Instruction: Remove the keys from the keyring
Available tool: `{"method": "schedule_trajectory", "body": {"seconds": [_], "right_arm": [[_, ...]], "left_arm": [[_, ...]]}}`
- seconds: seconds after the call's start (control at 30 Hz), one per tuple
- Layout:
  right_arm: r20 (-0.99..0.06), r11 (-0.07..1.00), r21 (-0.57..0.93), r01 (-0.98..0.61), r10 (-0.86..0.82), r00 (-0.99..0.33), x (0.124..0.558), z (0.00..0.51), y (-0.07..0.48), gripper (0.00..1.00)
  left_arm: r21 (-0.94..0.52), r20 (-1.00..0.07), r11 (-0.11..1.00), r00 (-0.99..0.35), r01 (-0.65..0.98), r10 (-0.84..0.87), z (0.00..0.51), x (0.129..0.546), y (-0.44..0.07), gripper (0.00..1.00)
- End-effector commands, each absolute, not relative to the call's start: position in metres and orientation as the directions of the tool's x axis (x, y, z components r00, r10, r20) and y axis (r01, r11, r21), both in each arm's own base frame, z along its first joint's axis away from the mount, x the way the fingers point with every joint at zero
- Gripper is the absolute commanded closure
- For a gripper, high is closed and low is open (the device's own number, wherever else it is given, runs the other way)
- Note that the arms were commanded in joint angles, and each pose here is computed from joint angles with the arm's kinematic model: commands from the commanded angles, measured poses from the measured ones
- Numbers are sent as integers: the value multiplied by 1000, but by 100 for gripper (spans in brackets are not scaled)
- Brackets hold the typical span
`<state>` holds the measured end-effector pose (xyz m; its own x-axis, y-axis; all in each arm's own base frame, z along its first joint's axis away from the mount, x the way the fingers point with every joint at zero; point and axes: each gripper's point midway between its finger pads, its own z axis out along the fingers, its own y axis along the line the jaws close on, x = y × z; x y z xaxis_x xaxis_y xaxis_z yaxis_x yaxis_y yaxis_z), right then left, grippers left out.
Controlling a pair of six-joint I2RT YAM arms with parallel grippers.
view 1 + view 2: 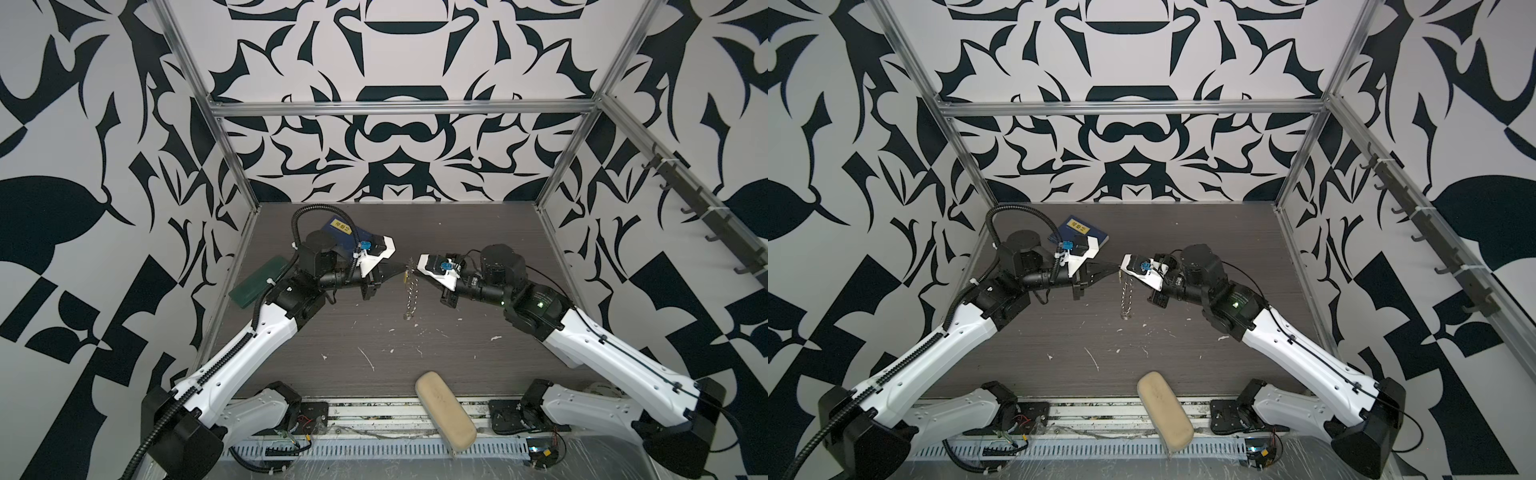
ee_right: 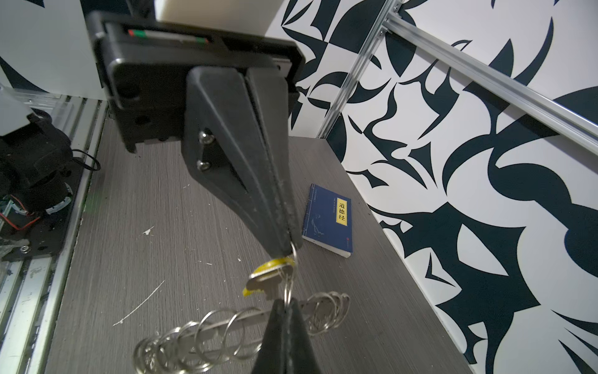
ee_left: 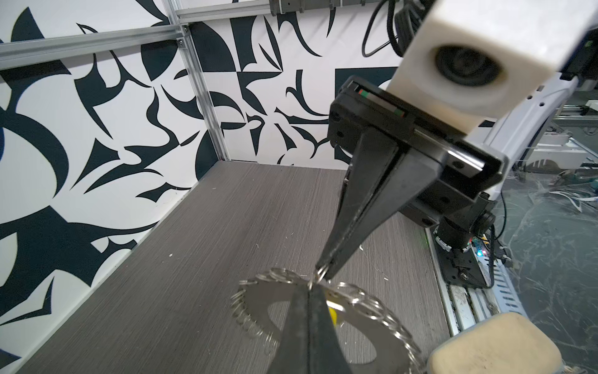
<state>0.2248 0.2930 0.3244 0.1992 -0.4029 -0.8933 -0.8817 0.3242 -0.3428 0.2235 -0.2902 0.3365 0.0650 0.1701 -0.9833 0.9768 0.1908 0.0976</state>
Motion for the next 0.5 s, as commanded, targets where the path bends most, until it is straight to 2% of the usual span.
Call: {"method": "schedule_trajectory", "body": {"seconds": [0.0, 0.13, 0.4, 0.47], "right_arm": [[-899, 314, -326, -892, -395, 189, 224, 325, 295, 100], [-900, 305, -301, -904, -403, 164, 224, 315, 297, 99], [-908, 315, -310, -897, -377, 182, 228, 326, 302, 80], [-908, 317, -314, -895, -376, 186, 229, 328, 302, 79]], "left_arm": [[137, -986, 209, 113, 968, 122, 361, 226, -289, 100], [137, -988, 198, 119, 970, 103, 371, 225, -291, 100], [140, -987, 185, 122, 973, 106, 375, 221, -292, 100], [140, -987, 187, 121, 972, 109, 375, 221, -291, 100]]}}
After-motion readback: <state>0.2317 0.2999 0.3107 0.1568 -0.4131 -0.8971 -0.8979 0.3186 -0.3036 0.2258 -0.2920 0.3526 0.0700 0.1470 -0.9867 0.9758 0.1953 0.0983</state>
